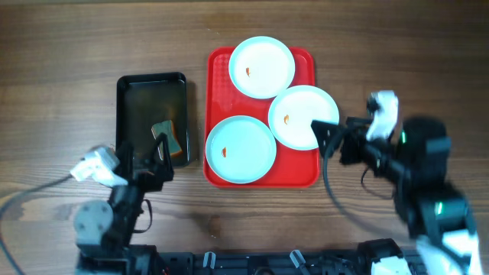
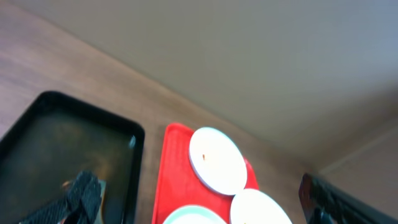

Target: Clean dirty plates on tray and stack at the side

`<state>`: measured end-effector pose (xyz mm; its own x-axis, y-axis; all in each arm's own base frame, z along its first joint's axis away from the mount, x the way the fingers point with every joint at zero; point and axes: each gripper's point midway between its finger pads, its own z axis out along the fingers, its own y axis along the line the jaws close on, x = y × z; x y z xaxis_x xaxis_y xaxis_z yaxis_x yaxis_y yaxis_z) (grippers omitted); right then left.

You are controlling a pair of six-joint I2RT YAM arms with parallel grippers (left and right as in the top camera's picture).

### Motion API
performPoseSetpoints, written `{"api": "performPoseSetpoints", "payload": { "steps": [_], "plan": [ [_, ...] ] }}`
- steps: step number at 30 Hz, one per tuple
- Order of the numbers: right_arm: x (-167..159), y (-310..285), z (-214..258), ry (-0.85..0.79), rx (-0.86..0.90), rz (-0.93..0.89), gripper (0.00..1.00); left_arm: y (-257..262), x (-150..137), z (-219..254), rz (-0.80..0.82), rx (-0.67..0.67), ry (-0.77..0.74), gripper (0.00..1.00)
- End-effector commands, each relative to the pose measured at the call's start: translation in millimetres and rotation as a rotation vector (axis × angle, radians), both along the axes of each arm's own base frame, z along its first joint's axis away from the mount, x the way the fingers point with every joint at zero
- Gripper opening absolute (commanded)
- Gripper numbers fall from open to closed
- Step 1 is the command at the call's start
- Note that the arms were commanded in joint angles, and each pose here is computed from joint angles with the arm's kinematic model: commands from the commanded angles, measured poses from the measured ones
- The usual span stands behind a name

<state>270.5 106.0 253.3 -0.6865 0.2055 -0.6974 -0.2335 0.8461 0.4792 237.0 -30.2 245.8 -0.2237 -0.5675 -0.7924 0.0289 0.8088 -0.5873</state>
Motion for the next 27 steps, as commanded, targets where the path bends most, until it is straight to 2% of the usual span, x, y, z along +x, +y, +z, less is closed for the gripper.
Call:
{"api": "performPoseSetpoints", "payload": {
  "steps": [1,4,6,7,8,9,12,17,18,19,21,22,25,27],
  "plan": [
    [27,5,12,0.061,-0.046,0.047,1.00,3,15,38,0.008,0.070,0.123,1.00],
    [41,15,8,0.140,0.015,0.052,1.00,2,27,33,-0.004,0.099,0.311,1.00],
    [43,28,4,0.165,0.062,0.121,1.00,2,37,21,-0.009,0.106,0.436,1.00],
    [45,33,1,0.178,0.084,0.147,0.96,1,44,11,-0.012,0.110,0.498,1.00],
    [46,36,-3,0.196,0.092,0.158,0.88,1,50,1,-0.013,0.111,0.539,1.00],
    [46,37,-9,0.221,0.091,0.160,0.85,0,55,-10,-0.016,0.105,0.579,1.00],
    [42,34,-28,0.298,0.055,0.135,0.85,-12,57,-43,-0.084,0.082,0.719,1.00],
    [30,25,-59,0.385,-0.110,0.087,0.80,-8,67,-115,-0.060,0.093,0.981,1.00],
    [29,28,-59,0.382,-0.118,0.095,0.80,-8,70,-125,-0.059,0.092,1.010,0.97],
    [29,32,-58,0.377,-0.120,0.106,0.80,-8,74,-137,-0.059,0.093,1.038,0.86],
    [28,37,-57,0.368,-0.121,0.122,0.79,-9,81,-157,-0.061,0.096,1.082,0.76],
    [27,40,-57,0.363,-0.122,0.132,0.79,-5,83,-175,-0.045,0.112,1.126,0.63],
    [27,42,-57,0.364,-0.118,0.131,0.79,9,80,-201,0.046,0.141,1.212,0.56],
    [27,42,-57,0.364,-0.119,0.131,0.79,11,82,-215,0.058,0.148,1.237,0.62]
  ]
}}
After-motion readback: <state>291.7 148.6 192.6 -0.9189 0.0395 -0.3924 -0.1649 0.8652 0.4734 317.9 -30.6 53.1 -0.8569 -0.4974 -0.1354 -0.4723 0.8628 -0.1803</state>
